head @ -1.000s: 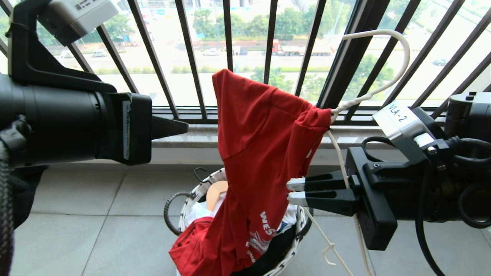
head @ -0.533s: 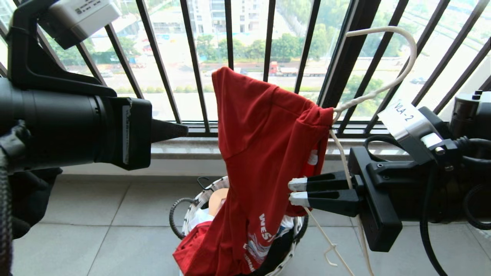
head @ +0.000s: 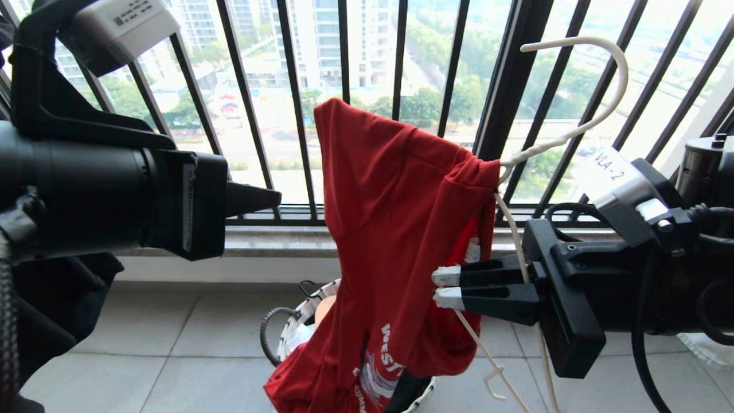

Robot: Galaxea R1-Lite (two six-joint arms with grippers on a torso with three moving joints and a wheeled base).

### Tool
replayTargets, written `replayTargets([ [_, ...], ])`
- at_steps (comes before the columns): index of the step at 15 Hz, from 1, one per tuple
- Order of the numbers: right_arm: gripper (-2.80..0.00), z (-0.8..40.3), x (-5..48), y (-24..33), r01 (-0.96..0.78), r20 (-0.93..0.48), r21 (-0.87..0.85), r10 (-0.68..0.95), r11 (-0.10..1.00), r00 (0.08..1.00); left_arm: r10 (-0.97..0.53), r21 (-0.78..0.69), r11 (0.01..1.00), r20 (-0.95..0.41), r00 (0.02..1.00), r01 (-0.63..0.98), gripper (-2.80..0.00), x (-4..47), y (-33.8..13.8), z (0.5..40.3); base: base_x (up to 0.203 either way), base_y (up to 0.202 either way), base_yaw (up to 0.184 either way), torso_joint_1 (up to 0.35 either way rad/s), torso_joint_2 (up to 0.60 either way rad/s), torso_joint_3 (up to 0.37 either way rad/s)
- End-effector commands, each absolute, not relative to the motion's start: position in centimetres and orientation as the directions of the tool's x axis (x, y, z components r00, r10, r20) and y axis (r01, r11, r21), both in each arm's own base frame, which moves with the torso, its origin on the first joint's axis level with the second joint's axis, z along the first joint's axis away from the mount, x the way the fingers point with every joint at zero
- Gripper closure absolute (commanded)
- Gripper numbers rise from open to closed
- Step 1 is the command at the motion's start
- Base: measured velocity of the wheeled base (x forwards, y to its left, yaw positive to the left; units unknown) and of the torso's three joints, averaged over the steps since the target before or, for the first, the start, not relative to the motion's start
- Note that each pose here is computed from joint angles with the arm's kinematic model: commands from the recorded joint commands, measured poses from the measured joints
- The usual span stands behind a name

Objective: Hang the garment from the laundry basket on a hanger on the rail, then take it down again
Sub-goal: Hang the clothes on the clothes rack

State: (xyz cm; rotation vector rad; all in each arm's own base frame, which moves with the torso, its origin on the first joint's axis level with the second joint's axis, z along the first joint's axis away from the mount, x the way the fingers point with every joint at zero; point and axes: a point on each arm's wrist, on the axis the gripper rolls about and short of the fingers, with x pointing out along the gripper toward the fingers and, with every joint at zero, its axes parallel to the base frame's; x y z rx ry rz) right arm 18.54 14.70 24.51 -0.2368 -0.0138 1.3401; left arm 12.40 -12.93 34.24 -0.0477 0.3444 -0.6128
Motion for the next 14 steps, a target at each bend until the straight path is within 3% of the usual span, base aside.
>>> replayTargets([
  [1,0.00,24.49,18.58,14.73,-0.962,-0.125,-0.181,0.966,0.204,0.228,-0.570,-0.146,0.820,-0.305,0.763,0.554,0.00,12.43,-12.96,34.20,0.000,0.000,0.000,0.007,0.01,0.207],
  [14,0.00,24.39,18.71,14.82,-0.962,-0.128,-0.178,0.965,0.205,0.229,-0.562,-0.147,0.825,-0.312,0.766,0.546,0.00,12.30,-12.61,33.85,0.000,0.000,0.000,0.003,0.00,0.172],
])
